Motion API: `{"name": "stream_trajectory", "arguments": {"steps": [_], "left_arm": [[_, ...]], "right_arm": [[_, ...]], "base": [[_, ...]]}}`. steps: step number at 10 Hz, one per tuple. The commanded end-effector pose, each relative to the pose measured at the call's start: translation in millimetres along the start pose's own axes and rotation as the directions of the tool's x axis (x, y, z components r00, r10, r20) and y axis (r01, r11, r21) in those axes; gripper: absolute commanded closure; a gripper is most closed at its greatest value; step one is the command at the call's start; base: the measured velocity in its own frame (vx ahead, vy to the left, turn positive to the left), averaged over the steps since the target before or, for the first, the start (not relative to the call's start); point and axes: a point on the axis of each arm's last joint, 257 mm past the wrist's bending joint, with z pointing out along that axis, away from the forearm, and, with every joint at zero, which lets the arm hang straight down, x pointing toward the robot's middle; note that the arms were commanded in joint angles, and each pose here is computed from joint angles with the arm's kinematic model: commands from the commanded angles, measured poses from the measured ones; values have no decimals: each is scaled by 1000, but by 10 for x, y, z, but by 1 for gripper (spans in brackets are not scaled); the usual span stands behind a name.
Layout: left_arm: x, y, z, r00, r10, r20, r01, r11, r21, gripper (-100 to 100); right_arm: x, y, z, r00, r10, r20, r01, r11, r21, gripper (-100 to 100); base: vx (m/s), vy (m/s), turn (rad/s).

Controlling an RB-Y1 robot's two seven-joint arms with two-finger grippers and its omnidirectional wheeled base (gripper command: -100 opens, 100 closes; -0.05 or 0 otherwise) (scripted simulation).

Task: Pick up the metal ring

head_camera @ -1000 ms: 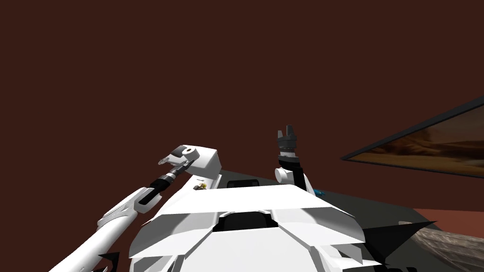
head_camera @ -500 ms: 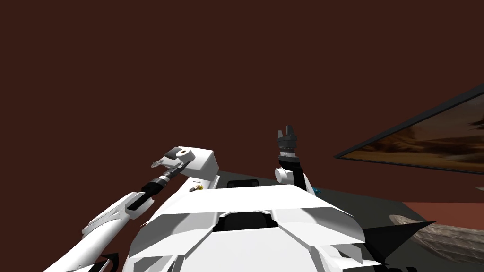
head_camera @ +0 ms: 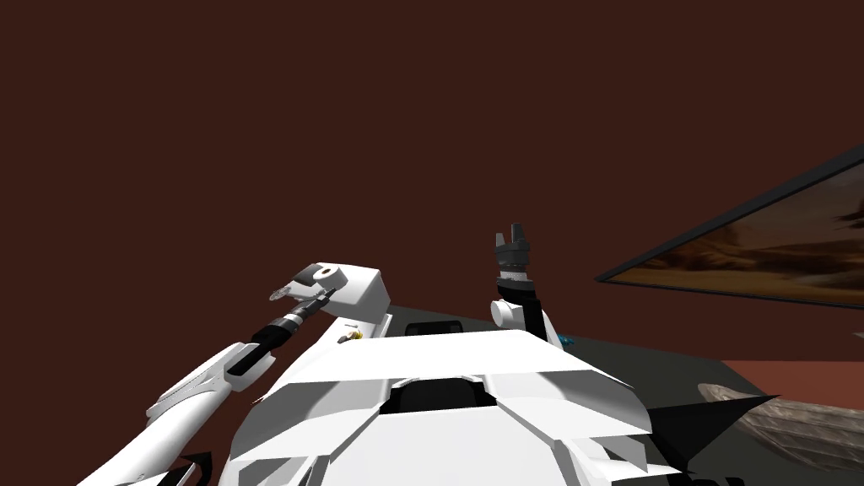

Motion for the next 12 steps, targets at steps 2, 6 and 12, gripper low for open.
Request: {"name": "stream_trajectory", "arguments": {"steps": [2, 6, 12], "left_arm": [[-2, -3, 1, 1000, 1, 0, -1, 1000, 1, 0], [100, -250, 124, 1000, 18, -21, -18, 1000, 9, 100], [274, -684, 262, 998, 35, -51, -34, 999, 21, 100]], "right_arm": [[0, 0, 0, 1000, 0, 0, 0, 1000, 0, 0], [0, 0, 0, 1000, 0, 0, 0, 1000, 0, 0], [0, 0, 0, 1000, 0, 0, 0, 1000, 0, 0]], "base": [[0, 0, 0], [-11, 73, 70], [-8, 75, 61]]}}
